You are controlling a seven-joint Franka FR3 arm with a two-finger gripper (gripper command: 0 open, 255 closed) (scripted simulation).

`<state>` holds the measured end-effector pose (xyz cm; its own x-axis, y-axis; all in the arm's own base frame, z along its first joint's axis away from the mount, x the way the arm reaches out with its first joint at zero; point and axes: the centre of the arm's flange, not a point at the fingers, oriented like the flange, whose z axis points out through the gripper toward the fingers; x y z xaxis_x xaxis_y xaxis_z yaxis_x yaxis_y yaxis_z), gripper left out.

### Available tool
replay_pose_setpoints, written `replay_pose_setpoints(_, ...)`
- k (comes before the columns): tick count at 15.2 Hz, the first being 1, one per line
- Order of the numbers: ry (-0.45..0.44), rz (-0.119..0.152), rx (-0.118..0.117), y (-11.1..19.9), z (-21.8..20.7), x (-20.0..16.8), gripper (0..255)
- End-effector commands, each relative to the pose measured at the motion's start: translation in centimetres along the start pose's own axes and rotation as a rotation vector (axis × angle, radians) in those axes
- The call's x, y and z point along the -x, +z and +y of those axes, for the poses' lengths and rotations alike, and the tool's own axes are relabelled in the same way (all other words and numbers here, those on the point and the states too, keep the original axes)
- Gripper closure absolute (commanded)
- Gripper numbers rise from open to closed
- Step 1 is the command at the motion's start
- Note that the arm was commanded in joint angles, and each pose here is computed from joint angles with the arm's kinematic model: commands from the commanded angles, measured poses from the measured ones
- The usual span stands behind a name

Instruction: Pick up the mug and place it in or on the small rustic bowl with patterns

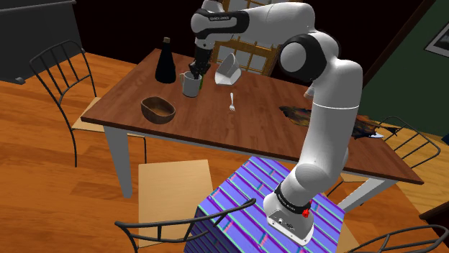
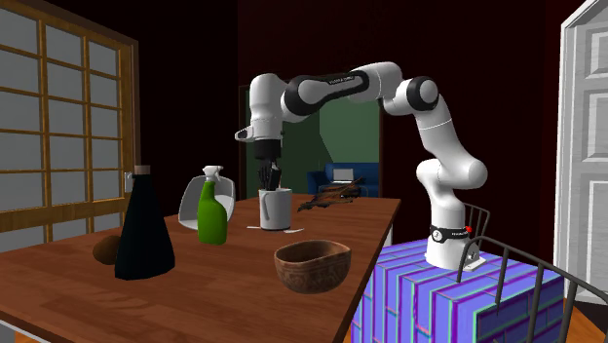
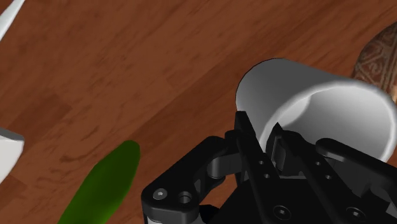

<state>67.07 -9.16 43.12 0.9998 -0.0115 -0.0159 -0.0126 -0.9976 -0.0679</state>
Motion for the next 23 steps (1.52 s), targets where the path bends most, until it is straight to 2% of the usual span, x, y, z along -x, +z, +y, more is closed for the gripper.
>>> replay_pose_setpoints(1, 0.000, 0.000, 0.000, -1.1, -0.1, 0.0, 255)
replay_pose_setpoints(13, 0.000, 0.000, 0.000, -7.2, -0.5, 0.1, 255)
replay_pose_setpoints(23, 0.000, 0.000, 0.000, -8.1, -13.7, -0.1, 255)
